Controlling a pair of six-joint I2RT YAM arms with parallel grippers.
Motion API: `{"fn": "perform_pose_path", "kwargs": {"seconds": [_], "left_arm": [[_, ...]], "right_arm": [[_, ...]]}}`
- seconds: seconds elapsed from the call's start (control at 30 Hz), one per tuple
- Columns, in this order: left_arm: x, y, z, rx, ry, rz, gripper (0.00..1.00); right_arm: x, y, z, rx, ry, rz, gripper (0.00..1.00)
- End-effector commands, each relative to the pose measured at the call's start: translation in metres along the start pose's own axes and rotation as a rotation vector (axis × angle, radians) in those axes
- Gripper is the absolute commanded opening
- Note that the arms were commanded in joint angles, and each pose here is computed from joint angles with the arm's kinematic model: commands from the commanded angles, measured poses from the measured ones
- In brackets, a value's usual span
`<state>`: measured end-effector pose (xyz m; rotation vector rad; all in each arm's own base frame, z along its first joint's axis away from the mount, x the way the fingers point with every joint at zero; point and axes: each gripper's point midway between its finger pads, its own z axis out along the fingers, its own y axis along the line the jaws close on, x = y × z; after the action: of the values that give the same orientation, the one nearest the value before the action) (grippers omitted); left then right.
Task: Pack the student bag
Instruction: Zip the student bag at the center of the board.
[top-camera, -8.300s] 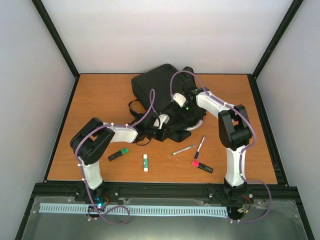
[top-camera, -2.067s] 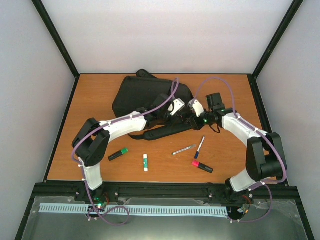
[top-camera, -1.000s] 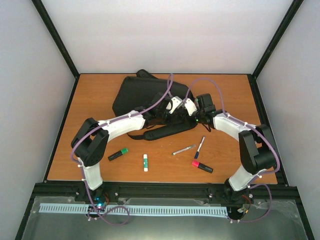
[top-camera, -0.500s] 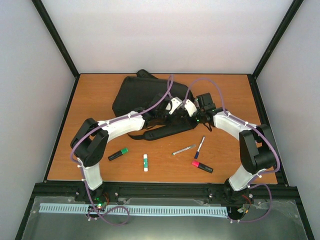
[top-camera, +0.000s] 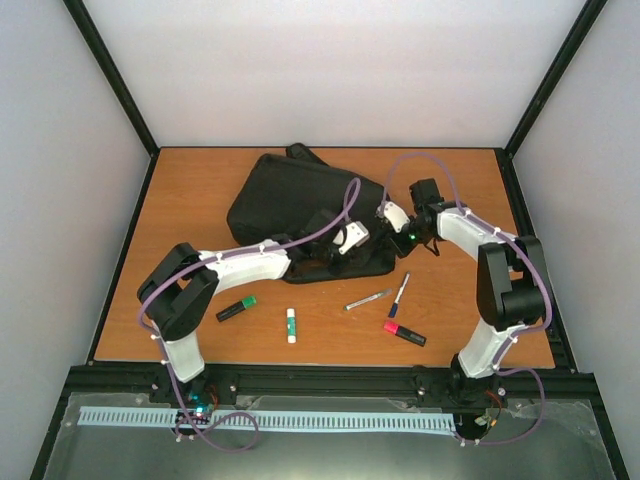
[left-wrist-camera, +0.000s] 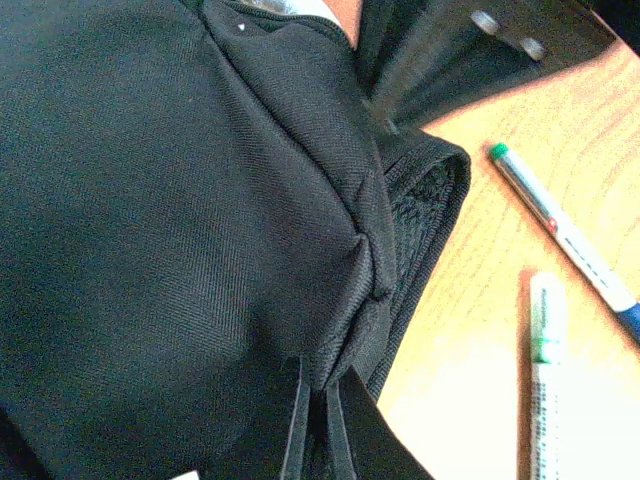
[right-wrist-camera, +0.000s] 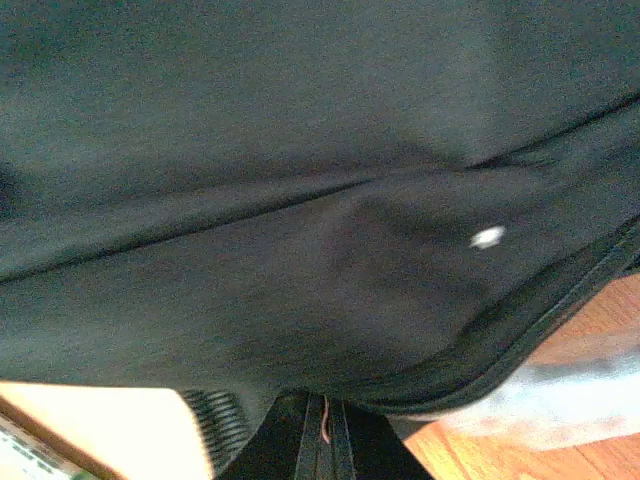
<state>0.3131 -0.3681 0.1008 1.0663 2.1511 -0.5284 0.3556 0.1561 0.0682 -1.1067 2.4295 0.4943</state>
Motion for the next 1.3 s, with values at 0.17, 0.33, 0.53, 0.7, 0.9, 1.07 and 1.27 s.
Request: {"fn": "perform_pose_path", "kwargs": {"seconds": [0.17,0.33,0.53,0.7,0.9,1.07,1.27], "left_arm": [[0.015,-0.038,-0.017,0.03,-0.009,0.049,0.01],[0.035,-0.029,-0.03,-0.028,0.008,0.035,0.01],[0.053,0.002,-0.046,-0.218,0.031,-0.129,0.36],[0.056,0.026,-0.093,-0.384,0.001,-0.411,0.52],[0.098,0.048,-0.126,-0.481,0.07,-0.625,0.45],[0.123,0.069,-0.119,-0.459,0.033,-0.896,0.48],[0.124,0.103,-0.097,-0.474,0.022,-0.985,0.48]], "right_arm": [[0.015,-0.058,-0.004,0.114,0.078,0.026,0.03],[0.016,-0.082,-0.005,0.145,0.074,0.049,0.03],[0.011,-0.07,-0.006,0.075,0.037,0.052,0.03],[0.011,-0.059,-0.011,0.049,0.03,0.046,0.03],[0.016,-0.049,-0.014,0.031,0.023,0.035,0.03],[0.011,-0.043,-0.015,0.007,0.003,0.039,0.03],[0.014,-0.024,-0.014,-0.015,0.001,0.016,0.03]]}}
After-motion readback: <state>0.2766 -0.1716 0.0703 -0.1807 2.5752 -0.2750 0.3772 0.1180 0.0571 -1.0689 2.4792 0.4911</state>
